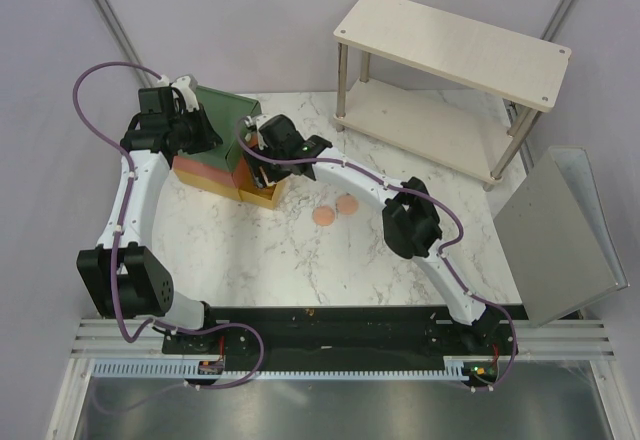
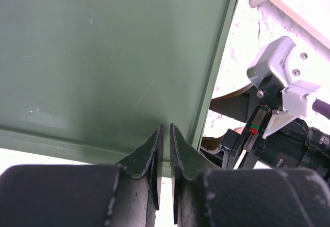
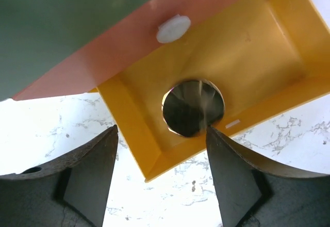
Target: Organize the makeup
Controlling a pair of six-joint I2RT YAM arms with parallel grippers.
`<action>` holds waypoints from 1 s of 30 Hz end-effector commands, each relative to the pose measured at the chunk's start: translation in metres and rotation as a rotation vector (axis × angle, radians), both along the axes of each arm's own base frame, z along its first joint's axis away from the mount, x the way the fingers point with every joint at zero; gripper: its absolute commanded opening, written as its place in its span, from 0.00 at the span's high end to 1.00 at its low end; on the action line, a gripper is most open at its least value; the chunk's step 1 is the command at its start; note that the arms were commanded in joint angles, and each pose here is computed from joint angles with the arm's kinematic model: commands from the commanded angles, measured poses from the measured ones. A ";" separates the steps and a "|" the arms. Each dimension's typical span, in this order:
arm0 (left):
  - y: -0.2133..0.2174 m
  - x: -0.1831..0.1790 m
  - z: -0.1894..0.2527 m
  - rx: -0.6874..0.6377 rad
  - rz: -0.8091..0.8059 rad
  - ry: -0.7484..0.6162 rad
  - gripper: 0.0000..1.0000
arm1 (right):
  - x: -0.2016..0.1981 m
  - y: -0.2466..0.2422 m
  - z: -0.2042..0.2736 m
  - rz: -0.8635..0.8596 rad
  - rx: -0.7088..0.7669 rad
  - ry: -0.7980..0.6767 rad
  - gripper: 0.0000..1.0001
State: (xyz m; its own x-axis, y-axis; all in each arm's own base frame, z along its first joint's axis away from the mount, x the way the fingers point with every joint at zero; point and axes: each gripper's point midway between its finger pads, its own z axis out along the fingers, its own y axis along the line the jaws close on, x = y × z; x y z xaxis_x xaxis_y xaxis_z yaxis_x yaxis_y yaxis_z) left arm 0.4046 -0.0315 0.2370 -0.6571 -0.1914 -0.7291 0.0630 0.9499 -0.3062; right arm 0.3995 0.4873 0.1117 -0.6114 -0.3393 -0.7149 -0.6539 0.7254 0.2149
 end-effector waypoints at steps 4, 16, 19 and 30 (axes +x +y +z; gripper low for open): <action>-0.004 -0.032 -0.034 -0.012 -0.020 0.169 0.82 | 0.022 -0.049 0.062 -0.131 0.012 -0.127 0.23; -0.004 -0.031 -0.037 -0.015 -0.025 0.176 0.82 | 0.013 -0.171 -0.002 -0.271 -0.183 -0.001 0.30; -0.005 -0.031 -0.037 -0.018 -0.027 0.177 0.82 | 0.003 -0.190 -0.028 -0.298 -0.233 0.042 0.33; -0.003 -0.036 -0.042 -0.009 -0.022 0.189 0.82 | -0.014 -0.197 -0.075 -0.313 -0.272 0.147 0.45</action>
